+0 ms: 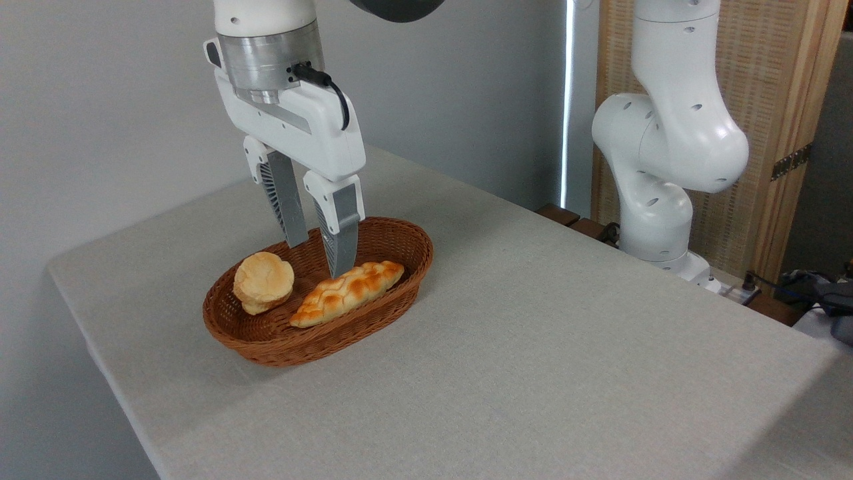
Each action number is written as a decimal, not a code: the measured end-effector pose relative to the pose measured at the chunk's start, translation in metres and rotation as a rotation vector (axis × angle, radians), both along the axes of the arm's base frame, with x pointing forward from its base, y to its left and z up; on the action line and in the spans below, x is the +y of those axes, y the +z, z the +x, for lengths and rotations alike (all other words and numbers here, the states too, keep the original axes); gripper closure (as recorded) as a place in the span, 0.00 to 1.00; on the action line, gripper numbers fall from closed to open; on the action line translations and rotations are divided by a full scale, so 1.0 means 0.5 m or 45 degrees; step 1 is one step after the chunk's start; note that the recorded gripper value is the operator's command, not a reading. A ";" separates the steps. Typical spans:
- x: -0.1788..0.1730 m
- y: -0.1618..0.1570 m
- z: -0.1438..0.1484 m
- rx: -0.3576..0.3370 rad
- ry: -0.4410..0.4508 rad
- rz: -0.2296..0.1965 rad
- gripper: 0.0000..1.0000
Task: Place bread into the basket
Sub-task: 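Raise the open gripper up away from the basket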
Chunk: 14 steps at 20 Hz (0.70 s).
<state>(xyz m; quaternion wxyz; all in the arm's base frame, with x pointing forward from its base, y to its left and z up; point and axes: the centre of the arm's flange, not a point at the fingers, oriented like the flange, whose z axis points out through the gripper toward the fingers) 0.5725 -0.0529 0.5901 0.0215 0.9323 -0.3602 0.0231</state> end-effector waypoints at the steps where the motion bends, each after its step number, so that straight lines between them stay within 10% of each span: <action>1: 0.000 0.002 0.000 -0.002 0.000 0.000 0.00; 14: -0.001 0.021 -0.010 -0.001 -0.005 -0.003 0.00</action>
